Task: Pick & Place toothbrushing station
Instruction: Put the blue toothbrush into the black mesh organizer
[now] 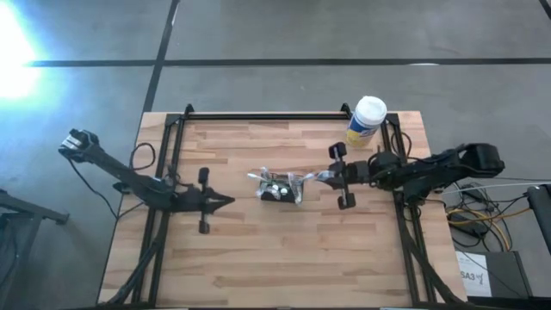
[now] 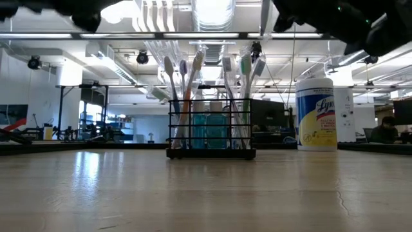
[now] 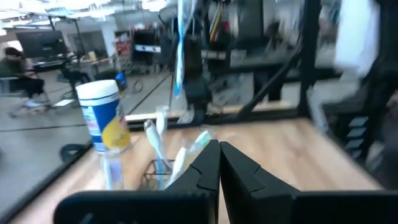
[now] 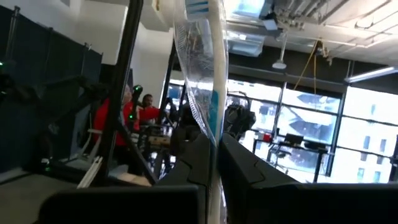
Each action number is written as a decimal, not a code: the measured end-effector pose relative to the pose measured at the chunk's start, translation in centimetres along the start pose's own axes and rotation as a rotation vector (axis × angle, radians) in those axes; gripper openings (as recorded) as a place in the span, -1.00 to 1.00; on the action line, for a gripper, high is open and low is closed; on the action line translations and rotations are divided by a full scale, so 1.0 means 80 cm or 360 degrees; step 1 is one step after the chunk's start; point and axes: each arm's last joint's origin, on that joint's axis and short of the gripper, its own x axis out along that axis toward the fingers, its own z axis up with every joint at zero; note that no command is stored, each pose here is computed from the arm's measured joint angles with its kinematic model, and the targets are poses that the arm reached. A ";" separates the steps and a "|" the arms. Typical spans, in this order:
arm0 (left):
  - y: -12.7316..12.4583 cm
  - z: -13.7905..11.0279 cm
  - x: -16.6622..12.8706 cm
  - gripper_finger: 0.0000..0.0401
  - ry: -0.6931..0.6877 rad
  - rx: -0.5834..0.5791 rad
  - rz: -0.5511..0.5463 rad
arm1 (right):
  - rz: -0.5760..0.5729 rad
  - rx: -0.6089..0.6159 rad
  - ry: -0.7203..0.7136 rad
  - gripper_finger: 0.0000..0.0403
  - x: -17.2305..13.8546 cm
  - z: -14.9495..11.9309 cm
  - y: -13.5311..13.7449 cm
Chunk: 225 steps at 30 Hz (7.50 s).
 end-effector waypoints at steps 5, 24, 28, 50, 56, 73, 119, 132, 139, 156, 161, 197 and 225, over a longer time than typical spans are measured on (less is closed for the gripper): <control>-0.015 0.050 0.056 -0.83 0.0194 0.0217 0.0115 | 0.0082 0.0003 -0.0041 -0.94 0.030 0.017 -0.007; -0.012 0.117 0.194 0.37 0.0160 0.0343 0.0105 | 0.0357 -0.0072 0.0016 -0.94 0.107 0.079 0.009; -0.010 0.109 0.206 0.40 0.0120 0.0353 0.0104 | 0.0308 -0.0095 0.0047 -0.94 0.110 0.071 0.008; 0.001 0.099 0.220 -0.60 0.0084 0.0408 0.0004 | 0.0314 -0.0095 0.0033 -0.94 0.127 0.056 0.010; 0.001 0.098 0.219 -0.87 0.0104 0.0486 -0.0012 | 0.0315 -0.0055 0.0053 -0.93 0.130 0.051 0.010; 0.009 0.089 0.220 -0.87 0.0235 0.0474 0.0096 | 0.0287 0.0131 0.0002 -0.14 0.124 0.071 0.008; 0.015 0.120 0.070 0.04 0.0407 0.0153 -0.0024 | 0.0133 0.0136 0.0227 -0.94 0.049 0.116 0.010; 0.041 -0.010 -0.033 -0.95 -0.0076 -0.0191 0.0028 | -0.0004 0.0171 0.0028 -0.94 -0.019 0.043 0.027; 0.048 -0.042 -0.052 -0.97 -0.0067 -0.0214 0.0029 | -0.0156 0.0086 0.0030 -0.94 -0.026 0.001 0.023; 0.049 -0.055 -0.054 -0.95 0.0025 -0.0134 0.0051 | -0.0425 0.0076 0.0151 -0.94 0.010 -0.069 0.003; 0.049 -0.055 -0.054 -0.93 0.0024 -0.0135 0.0050 | -0.0422 0.0045 0.0183 -0.94 0.018 -0.079 0.002; 0.049 -0.071 -0.055 -0.96 -0.0023 -0.0177 0.0050 | -0.0460 0.0044 0.0524 -0.94 0.003 -0.152 0.013; 0.048 -0.072 -0.055 -0.90 -0.0013 -0.0194 0.0040 | -0.0434 0.0213 0.0438 -0.34 0.008 -0.137 0.012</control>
